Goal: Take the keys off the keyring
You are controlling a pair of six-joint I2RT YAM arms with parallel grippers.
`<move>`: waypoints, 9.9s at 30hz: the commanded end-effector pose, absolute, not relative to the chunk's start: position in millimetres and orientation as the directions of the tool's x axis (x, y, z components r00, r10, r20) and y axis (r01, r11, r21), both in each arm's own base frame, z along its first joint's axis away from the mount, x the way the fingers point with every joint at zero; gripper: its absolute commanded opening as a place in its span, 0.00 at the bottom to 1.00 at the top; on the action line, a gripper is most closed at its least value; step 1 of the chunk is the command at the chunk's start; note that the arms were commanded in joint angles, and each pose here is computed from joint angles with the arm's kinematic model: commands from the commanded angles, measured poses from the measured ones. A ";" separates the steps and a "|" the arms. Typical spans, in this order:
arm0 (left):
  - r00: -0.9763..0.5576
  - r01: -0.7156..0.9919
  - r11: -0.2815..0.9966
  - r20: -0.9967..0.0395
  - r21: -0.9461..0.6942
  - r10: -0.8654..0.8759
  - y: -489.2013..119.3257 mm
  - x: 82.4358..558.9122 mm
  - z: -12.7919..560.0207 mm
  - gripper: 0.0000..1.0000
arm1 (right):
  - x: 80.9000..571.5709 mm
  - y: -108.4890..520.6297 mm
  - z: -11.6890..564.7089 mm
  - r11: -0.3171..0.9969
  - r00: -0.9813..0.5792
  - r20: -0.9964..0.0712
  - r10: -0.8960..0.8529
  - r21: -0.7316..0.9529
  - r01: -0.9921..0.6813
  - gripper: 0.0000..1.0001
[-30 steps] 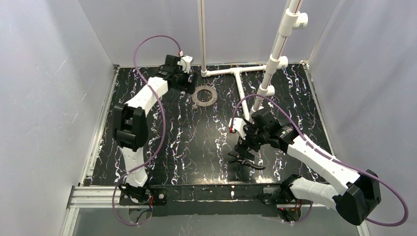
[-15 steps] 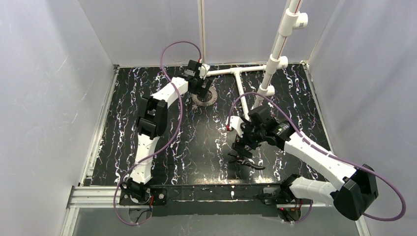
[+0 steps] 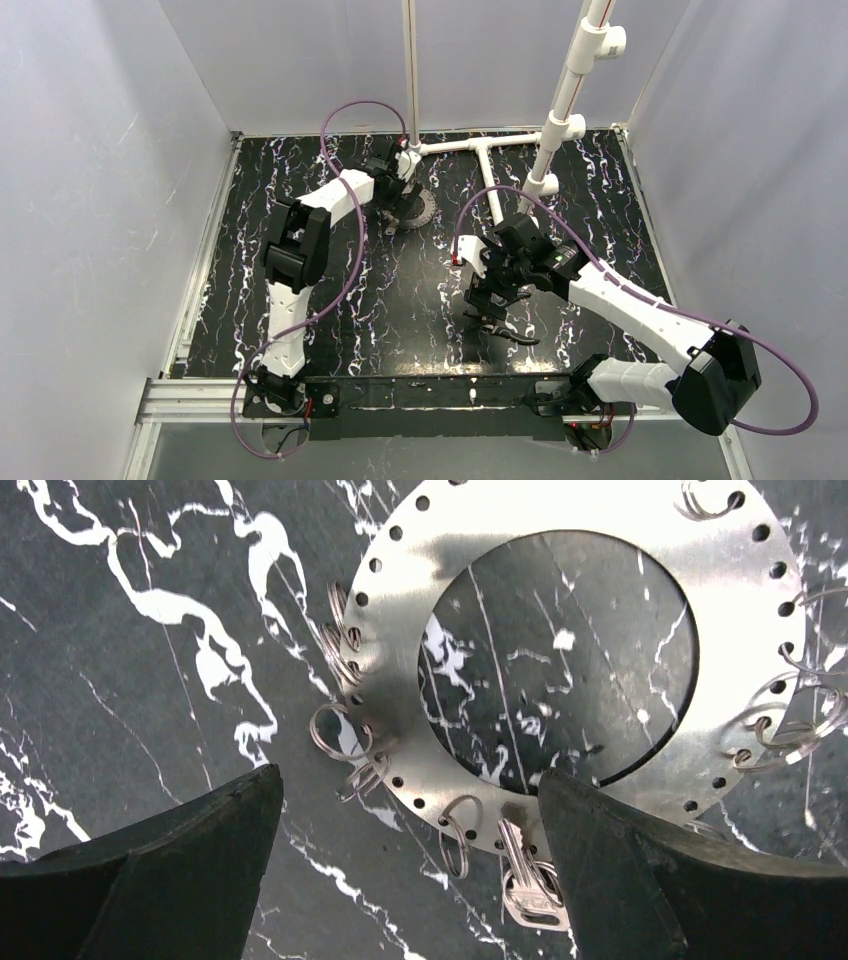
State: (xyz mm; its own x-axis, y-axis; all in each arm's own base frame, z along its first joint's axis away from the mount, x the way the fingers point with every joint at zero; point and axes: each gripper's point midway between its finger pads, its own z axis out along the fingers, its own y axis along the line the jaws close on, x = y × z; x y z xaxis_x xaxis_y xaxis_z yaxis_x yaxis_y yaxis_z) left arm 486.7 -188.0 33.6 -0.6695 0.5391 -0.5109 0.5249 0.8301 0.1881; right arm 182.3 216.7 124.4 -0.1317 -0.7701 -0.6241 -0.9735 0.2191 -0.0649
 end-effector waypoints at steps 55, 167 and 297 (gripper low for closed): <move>-0.933 0.144 0.943 -0.359 -0.300 0.028 -116.1 363.6 48.6 0.50 | 227.5 319.7 124.2 0.327 -0.222 -0.721 -0.657 -0.007 -0.945 0.98; -0.647 0.332 0.664 -0.674 -0.670 -0.357 -80.8 321.1 270.1 0.98 | 304.2 424.8 267.2 0.303 -0.647 -0.757 0.094 0.641 -0.705 0.01; -0.435 0.804 0.588 -0.761 -0.087 0.482 -101.0 243.9 181.8 0.00 | 285.7 403.4 181.7 0.384 -0.844 -0.521 0.125 0.810 -0.443 0.98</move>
